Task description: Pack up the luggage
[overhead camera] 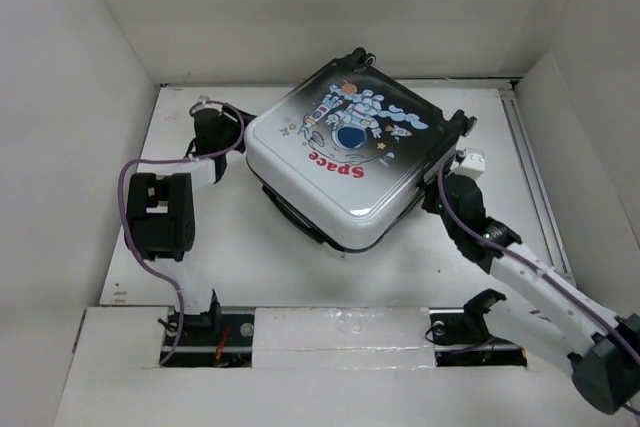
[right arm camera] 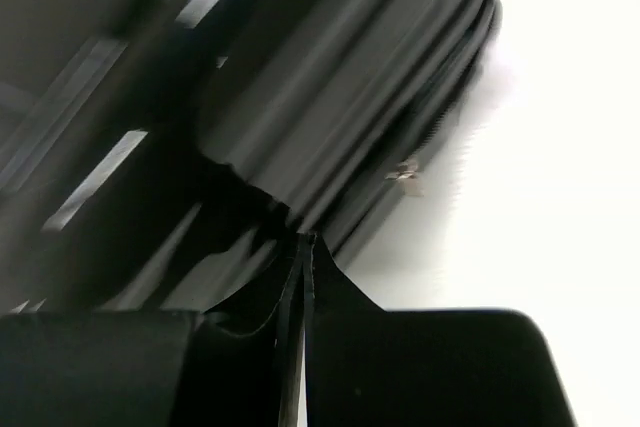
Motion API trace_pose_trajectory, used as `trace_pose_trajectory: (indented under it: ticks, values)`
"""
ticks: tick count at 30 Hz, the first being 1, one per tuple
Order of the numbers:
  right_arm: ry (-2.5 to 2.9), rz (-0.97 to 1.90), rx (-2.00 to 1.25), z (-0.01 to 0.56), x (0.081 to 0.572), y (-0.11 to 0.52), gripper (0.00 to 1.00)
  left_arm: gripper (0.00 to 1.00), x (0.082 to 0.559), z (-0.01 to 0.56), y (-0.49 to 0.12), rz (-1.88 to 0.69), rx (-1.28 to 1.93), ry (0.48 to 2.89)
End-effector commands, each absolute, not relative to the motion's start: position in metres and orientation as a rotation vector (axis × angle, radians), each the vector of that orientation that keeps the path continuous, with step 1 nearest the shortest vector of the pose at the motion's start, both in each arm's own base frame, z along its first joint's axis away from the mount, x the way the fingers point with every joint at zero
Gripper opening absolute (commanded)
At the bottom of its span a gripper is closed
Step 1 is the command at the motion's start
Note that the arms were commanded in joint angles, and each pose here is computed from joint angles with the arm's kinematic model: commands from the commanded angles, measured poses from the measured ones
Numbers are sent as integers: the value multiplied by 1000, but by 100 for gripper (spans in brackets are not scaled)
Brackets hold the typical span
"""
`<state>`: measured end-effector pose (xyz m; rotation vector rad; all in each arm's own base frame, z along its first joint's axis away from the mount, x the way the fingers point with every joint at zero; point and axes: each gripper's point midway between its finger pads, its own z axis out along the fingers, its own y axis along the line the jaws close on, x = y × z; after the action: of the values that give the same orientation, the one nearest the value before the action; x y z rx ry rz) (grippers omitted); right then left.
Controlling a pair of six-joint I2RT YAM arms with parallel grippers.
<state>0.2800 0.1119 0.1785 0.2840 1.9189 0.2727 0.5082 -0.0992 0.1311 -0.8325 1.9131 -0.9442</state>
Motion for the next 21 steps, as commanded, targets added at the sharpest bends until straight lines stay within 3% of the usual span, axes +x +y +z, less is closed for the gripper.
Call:
trace_pose_trajectory:
  ticks: [1,4,8,15,21]
  values:
    - [1925,380,112,178,312,134,5,51,469,164,-139,-1073,-675,1868]
    - [1888,523,-14,210,334,171,5,51,450,189,-141,-1059,-650,1791]
    - [1903,539,-239,214,363,212,5,51,410,179,-141,-1019,-653,1784]
    - [1908,615,-293,222,410,238,5,48,357,186,-135,-1018,-636,1731]
    - [1924,700,-356,243,442,256,11,48,329,204,-121,-965,-600,1685]
